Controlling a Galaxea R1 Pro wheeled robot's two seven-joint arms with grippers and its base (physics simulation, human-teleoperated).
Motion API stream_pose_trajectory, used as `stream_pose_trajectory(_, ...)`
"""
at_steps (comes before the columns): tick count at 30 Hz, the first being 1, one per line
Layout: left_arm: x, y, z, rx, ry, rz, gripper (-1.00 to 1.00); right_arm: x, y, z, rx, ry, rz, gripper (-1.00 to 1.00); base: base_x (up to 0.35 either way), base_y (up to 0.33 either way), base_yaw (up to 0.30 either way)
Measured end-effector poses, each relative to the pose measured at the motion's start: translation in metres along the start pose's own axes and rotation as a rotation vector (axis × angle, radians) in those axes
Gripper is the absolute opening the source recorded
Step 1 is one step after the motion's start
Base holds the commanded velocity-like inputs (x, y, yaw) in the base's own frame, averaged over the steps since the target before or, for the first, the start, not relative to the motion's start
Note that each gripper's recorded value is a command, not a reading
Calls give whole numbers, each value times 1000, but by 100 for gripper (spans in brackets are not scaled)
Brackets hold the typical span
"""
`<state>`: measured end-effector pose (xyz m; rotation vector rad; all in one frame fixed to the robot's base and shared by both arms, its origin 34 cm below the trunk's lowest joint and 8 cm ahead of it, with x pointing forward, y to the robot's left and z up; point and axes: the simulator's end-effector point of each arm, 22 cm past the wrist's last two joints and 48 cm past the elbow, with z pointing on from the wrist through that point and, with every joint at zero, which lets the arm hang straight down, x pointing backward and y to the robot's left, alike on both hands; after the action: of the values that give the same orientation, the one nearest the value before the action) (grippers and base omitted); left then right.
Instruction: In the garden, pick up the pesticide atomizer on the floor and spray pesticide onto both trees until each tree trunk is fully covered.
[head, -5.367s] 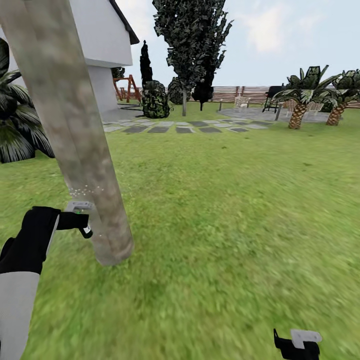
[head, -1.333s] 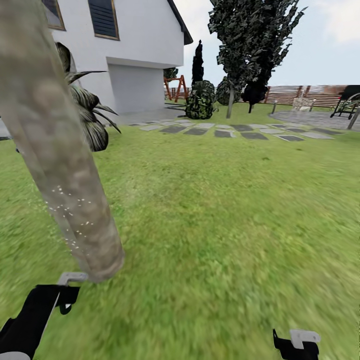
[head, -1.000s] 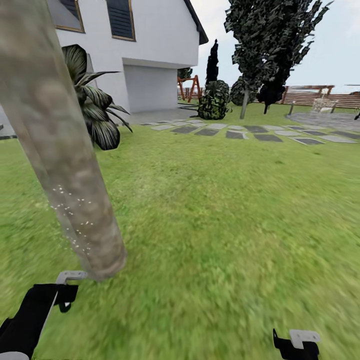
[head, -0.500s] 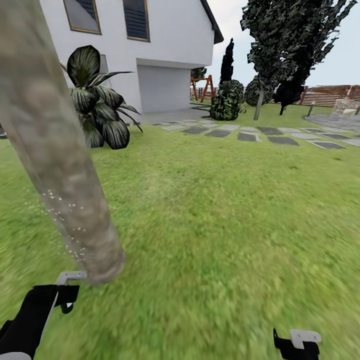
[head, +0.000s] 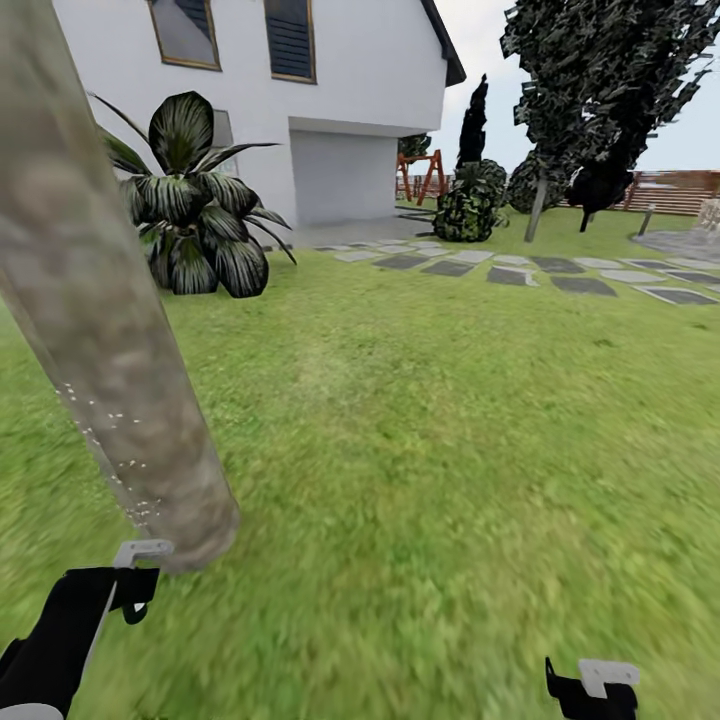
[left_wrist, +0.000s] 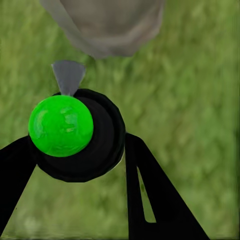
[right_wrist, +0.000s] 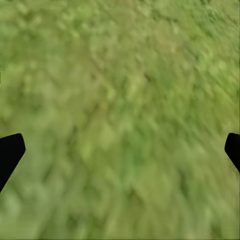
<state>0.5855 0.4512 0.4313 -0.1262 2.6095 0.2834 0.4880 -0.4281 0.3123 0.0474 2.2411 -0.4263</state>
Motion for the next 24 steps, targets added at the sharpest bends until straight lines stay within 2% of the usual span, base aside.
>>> stream_pose_trajectory(10,1,0,0,-1,2,2,-100,0,3,0,-3,1,3,100,198,-219,277)
stream_pose_trajectory(14,0,-1,0,-1,0,3,-100,0,3,0,-3,0,2,100,58,-265,270)
stream_pose_trajectory(24,1,0,0,-2,5,2,-100,0,3,0,-3,-1,2,100,6,-276,56)
